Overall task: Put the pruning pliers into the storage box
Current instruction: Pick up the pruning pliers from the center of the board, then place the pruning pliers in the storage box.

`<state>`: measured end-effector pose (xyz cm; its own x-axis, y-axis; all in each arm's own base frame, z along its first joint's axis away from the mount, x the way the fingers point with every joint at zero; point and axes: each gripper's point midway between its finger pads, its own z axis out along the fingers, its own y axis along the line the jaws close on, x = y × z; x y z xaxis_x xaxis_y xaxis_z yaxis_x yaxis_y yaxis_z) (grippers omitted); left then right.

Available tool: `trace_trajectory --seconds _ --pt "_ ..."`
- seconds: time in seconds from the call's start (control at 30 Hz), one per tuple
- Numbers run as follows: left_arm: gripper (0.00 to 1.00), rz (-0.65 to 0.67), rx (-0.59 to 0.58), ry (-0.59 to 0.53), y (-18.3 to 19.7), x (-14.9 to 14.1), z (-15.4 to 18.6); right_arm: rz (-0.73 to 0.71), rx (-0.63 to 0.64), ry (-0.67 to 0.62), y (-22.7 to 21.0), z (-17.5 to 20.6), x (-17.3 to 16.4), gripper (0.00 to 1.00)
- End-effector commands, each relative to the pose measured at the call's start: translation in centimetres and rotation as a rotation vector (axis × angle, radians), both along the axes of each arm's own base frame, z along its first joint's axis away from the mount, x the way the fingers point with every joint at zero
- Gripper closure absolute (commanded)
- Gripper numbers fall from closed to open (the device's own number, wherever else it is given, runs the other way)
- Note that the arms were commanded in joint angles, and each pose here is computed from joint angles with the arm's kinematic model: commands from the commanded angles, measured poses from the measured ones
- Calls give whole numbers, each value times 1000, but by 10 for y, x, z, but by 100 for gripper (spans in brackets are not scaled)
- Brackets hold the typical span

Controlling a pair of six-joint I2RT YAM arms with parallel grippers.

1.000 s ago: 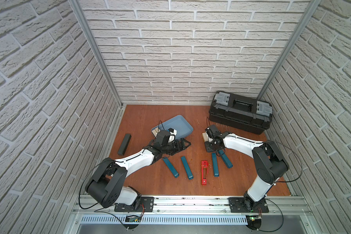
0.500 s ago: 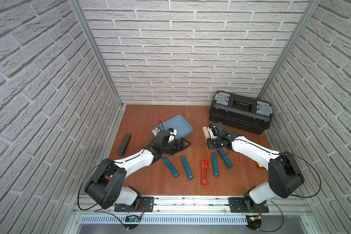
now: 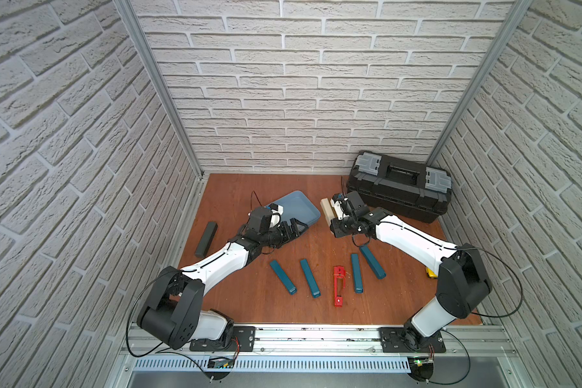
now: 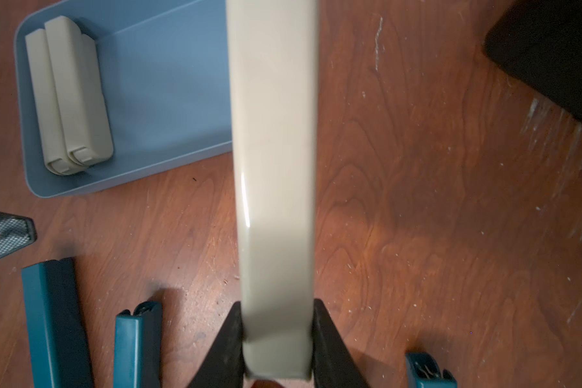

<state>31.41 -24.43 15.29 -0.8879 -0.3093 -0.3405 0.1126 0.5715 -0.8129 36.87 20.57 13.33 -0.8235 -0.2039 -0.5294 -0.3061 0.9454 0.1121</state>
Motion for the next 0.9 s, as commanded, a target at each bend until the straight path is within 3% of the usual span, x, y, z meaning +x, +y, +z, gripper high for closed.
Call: trace_trajectory --seconds 0.0,0.57,0.87 --pt "2 -1 -26 -50 7 8 20 54 26 -26 19 15 9 97" --pt "2 145 -20 -63 76 26 30 222 86 -14 107 16 45 97" --pt "2 186 -27 -45 95 26 22 272 92 34 147 -14 50 97"
